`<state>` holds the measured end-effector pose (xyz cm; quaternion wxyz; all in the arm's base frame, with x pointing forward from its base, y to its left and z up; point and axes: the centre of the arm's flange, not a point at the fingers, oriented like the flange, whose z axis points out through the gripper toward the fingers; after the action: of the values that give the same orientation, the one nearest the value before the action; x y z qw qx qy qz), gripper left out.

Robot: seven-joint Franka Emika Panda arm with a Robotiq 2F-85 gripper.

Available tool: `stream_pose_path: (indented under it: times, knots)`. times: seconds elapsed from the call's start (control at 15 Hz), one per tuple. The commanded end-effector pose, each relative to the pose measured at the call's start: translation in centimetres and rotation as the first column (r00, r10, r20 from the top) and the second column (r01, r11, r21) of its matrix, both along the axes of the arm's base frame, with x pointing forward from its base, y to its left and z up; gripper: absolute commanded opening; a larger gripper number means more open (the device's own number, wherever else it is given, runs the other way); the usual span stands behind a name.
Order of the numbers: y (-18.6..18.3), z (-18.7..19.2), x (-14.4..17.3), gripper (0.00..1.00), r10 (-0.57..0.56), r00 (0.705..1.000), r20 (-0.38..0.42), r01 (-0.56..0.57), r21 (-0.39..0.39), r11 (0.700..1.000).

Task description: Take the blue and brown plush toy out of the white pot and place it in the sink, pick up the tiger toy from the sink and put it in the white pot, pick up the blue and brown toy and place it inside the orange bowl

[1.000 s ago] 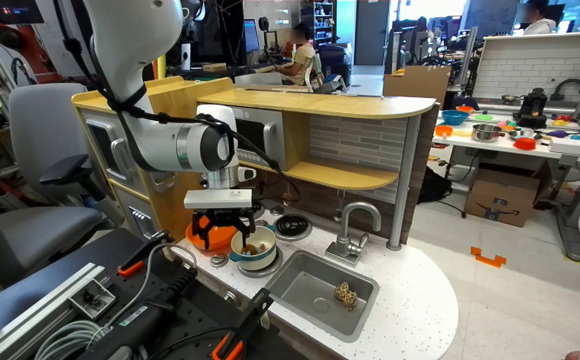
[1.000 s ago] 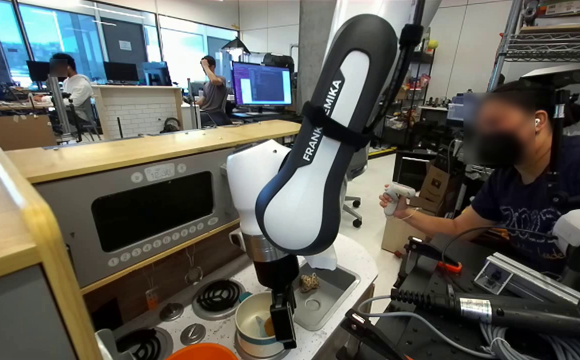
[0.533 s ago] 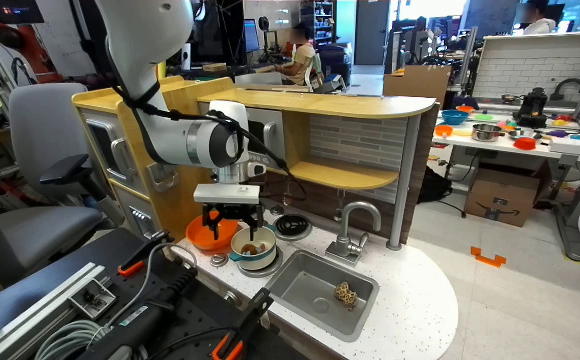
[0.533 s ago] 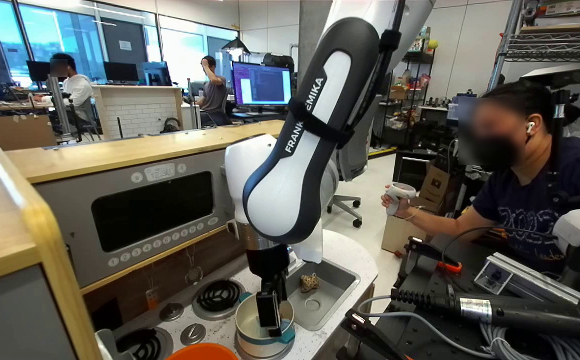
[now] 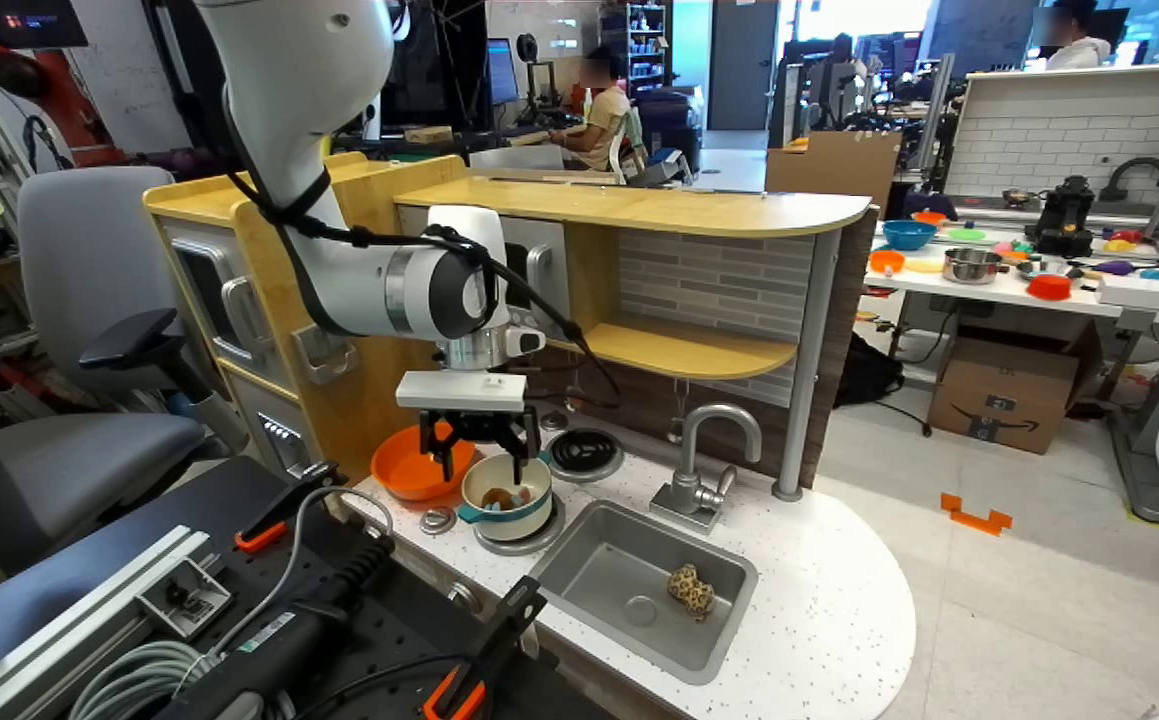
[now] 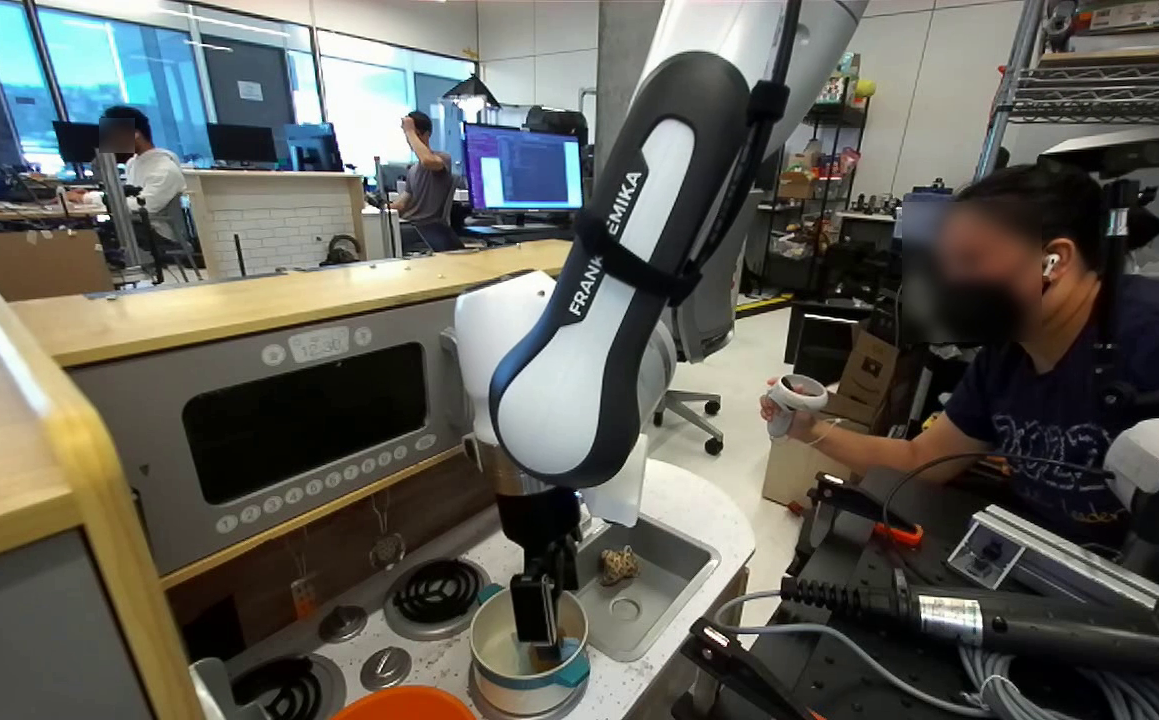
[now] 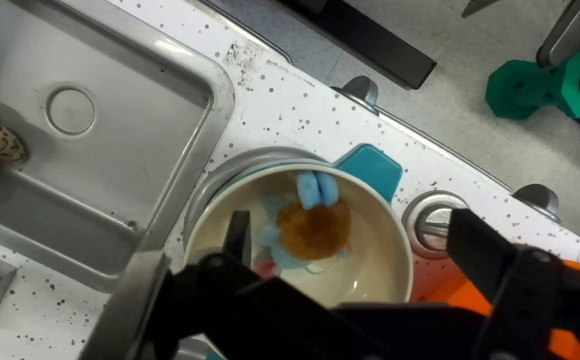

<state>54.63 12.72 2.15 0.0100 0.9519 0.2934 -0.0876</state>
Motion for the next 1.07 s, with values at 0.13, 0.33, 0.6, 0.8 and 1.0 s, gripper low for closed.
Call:
stream_pose_path:
  times: [0.13, 0.33, 0.6, 0.8, 1.0]
  knots:
    - [-0.3, -1.5, 1.9, 1.0, -0.103, 0.994, 0.047, 0.105, -0.032, 0.994]
    - [-0.6, -2.0, 2.7, 1.0, -0.133, 0.99, 0.053, 0.135, -0.041, 0.99]
    - [-0.1, -2.9, 2.8, 1.0, -0.134, 0.989, 0.069, 0.138, -0.057, 0.989]
    - [0.7, -3.6, 2.3, 1.0, -0.116, 0.99, 0.075, 0.122, -0.07, 0.99]
    - [1.9, -4.1, 1.8, 1.0, -0.087, 0.993, 0.085, 0.094, -0.087, 0.992]
